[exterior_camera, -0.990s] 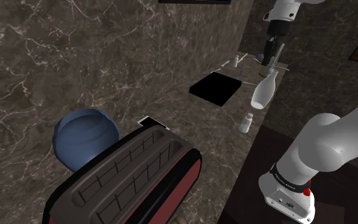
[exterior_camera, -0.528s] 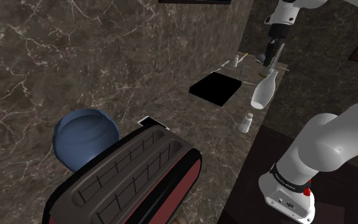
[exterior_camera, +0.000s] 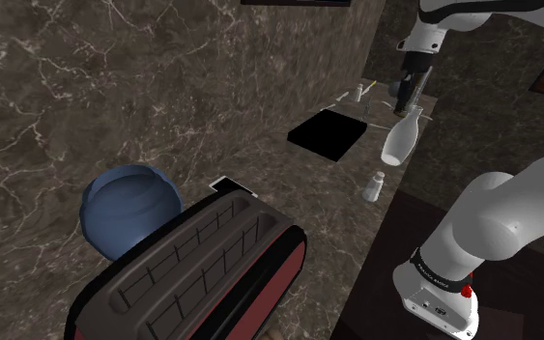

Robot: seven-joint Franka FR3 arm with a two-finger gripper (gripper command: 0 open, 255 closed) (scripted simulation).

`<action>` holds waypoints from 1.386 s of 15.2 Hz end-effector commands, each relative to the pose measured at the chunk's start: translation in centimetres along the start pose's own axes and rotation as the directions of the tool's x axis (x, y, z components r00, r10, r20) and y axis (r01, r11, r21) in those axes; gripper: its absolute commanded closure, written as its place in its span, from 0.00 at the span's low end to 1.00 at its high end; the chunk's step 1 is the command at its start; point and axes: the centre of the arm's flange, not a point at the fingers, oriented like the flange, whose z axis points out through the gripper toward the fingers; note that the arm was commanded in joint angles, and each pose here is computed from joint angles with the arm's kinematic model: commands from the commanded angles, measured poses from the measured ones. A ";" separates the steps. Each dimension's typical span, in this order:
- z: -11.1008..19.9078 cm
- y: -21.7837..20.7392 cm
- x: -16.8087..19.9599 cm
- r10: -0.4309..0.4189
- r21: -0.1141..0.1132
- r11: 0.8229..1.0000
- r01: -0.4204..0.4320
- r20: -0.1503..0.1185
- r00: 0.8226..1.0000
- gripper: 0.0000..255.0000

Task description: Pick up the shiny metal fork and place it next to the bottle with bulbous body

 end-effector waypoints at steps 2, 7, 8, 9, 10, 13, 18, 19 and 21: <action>1.6 0.5 0.2 0.000 0.000 1.000 0.000 -0.001 1.000 1.00; 4.2 1.0 0.5 0.000 0.000 1.000 0.000 -0.001 1.000 1.00; 4.7 1.1 0.5 0.000 0.000 1.000 0.000 -0.001 1.000 1.00; 5.2 1.2 0.6 0.000 0.000 1.000 0.000 -0.001 1.000 1.00; 5.7 1.3 0.6 0.000 0.000 1.000 0.000 -0.001 1.000 1.00; 7.3 1.6 0.8 0.000 0.000 1.000 0.000 -0.001 1.000 1.00; 9.8 2.2 1.1 0.000 0.000 1.000 0.000 -0.001 1.000 1.00; 10.4 2.3 1.1 0.000 0.000 1.000 0.000 -0.001 1.000 1.00; 11.4 2.5 1.2 0.000 0.000 1.000 0.000 -0.001 1.000 1.00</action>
